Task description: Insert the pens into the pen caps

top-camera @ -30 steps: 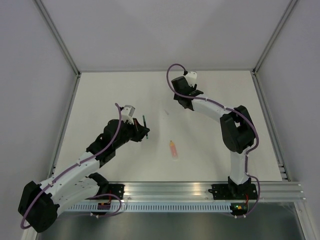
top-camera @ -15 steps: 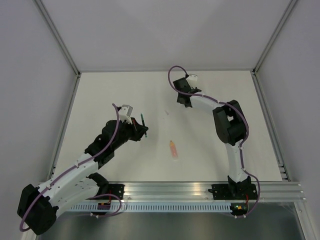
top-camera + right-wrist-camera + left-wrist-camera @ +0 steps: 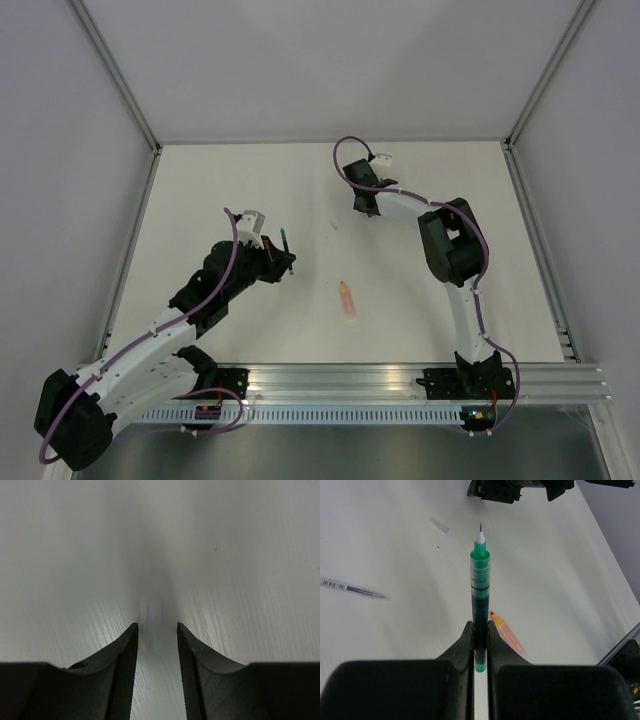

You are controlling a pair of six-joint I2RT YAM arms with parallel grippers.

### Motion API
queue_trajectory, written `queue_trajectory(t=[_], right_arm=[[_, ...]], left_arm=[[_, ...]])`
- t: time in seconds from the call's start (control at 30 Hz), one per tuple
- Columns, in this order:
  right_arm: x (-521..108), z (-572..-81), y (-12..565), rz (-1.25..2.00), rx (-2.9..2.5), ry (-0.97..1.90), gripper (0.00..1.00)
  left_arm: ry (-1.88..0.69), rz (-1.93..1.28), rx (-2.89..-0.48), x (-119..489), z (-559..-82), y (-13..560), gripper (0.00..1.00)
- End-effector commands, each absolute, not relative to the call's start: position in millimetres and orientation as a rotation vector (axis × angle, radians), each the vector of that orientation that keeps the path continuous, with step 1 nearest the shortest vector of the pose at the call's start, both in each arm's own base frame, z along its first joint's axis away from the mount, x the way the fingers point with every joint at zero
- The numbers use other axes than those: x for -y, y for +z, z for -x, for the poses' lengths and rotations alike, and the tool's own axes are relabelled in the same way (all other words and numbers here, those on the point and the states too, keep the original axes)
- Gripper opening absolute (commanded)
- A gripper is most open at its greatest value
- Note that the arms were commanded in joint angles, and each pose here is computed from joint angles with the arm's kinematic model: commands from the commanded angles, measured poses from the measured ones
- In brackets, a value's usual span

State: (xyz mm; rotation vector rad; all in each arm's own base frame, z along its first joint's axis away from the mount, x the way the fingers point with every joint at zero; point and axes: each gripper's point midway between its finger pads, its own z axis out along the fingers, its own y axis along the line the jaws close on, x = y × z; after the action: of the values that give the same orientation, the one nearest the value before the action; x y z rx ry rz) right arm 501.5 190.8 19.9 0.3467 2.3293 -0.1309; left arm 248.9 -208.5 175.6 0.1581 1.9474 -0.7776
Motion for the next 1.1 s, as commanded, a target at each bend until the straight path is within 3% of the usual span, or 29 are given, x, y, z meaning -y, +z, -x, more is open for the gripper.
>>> queue_trajectory(t=[0.0, 0.27, 0.63, 0.93, 1.07], right_arm=[[-193, -507, 21, -0.365, -2.331, -0.116, 0.42], [-194, -507, 16, -0.36, -2.356, -0.118, 0.29], [-195, -509, 10, -0.364, -2.384, -0.083, 0.28], [-183, -493, 11, -0.302, -2.427, -0.14, 0.03], [-175, -474, 13, -0.261, -2.453, -0.149, 0.0]], left_arm=[[-0.799, -0.131, -1.906, 210, -252, 185, 0.02], [-0.798, -0.134, -1.901, 209, -251, 187, 0.02], [-0.801, -0.132, -1.896, 209, -250, 188, 0.02], [-0.791, -0.131, -1.908, 209, -252, 184, 0.02], [-0.779, -0.127, -1.917, 208, -253, 181, 0.02]])
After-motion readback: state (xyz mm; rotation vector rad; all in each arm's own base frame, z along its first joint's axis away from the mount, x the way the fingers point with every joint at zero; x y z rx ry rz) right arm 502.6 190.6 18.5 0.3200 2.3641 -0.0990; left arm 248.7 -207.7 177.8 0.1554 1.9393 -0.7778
